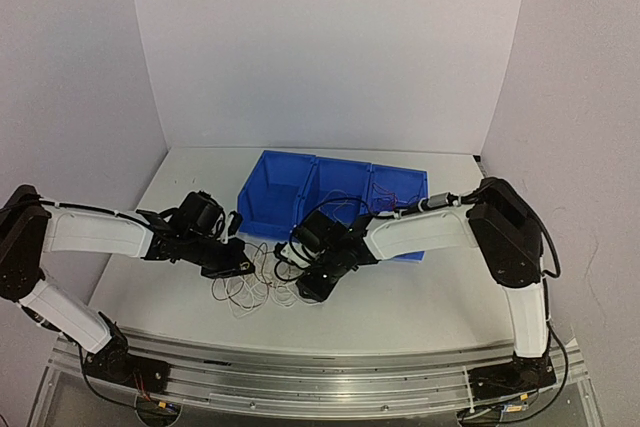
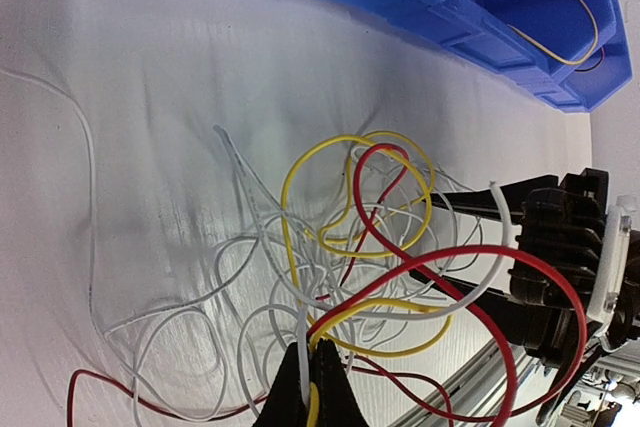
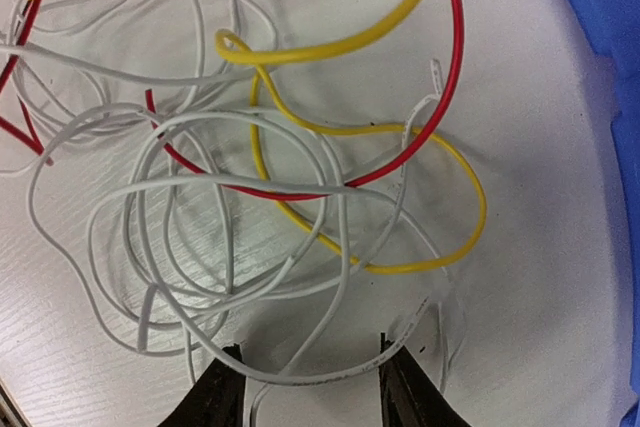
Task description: Untangle the cables
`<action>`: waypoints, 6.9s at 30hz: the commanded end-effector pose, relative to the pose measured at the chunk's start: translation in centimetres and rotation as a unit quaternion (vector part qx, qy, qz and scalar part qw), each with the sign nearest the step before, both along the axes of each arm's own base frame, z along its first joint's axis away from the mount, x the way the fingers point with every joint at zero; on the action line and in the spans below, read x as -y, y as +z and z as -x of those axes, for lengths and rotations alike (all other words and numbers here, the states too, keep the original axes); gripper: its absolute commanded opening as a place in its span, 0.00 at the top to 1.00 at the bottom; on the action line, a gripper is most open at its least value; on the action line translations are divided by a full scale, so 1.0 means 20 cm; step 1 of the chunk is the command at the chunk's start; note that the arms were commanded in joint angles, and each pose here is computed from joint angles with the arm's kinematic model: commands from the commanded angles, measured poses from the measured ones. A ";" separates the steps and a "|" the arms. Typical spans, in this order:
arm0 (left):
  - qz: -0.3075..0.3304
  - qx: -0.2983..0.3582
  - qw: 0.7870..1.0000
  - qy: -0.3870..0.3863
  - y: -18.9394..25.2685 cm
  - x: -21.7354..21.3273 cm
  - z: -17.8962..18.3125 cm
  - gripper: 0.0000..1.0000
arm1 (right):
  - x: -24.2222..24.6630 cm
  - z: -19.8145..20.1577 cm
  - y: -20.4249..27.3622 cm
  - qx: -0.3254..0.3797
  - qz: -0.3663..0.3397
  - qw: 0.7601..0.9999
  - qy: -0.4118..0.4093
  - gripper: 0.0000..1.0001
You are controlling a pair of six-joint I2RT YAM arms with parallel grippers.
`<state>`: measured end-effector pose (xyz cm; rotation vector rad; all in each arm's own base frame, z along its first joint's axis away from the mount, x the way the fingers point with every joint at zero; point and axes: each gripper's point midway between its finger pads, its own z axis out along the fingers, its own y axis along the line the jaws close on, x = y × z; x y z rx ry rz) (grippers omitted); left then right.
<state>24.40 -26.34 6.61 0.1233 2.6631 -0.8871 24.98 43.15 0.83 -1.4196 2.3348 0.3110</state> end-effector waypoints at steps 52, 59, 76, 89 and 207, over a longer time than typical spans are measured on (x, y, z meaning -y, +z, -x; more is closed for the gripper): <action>-0.205 -0.006 0.938 0.279 -0.07 -0.83 0.05 1.00 | 2.69 -0.08 1.49 0.287 0.010 0.606 -0.742 1.00; -0.175 0.008 0.949 0.263 -0.01 -0.77 0.00 1.00 | 2.60 -0.19 1.45 0.231 -0.046 0.643 -0.729 1.00; -0.101 0.048 0.965 0.238 0.27 -0.64 -0.08 0.29 | 1.71 -0.10 1.20 -0.107 -0.342 0.774 -0.522 1.00; -0.238 0.122 0.946 0.182 0.59 -0.39 -0.13 0.00 | 1.17 0.12 0.64 -0.168 -0.152 0.884 -0.410 1.00; -0.029 0.531 0.832 0.157 2.07 0.26 -1.05 1.00 | 0.70 0.29 0.67 0.127 -0.212 0.948 -0.199 0.06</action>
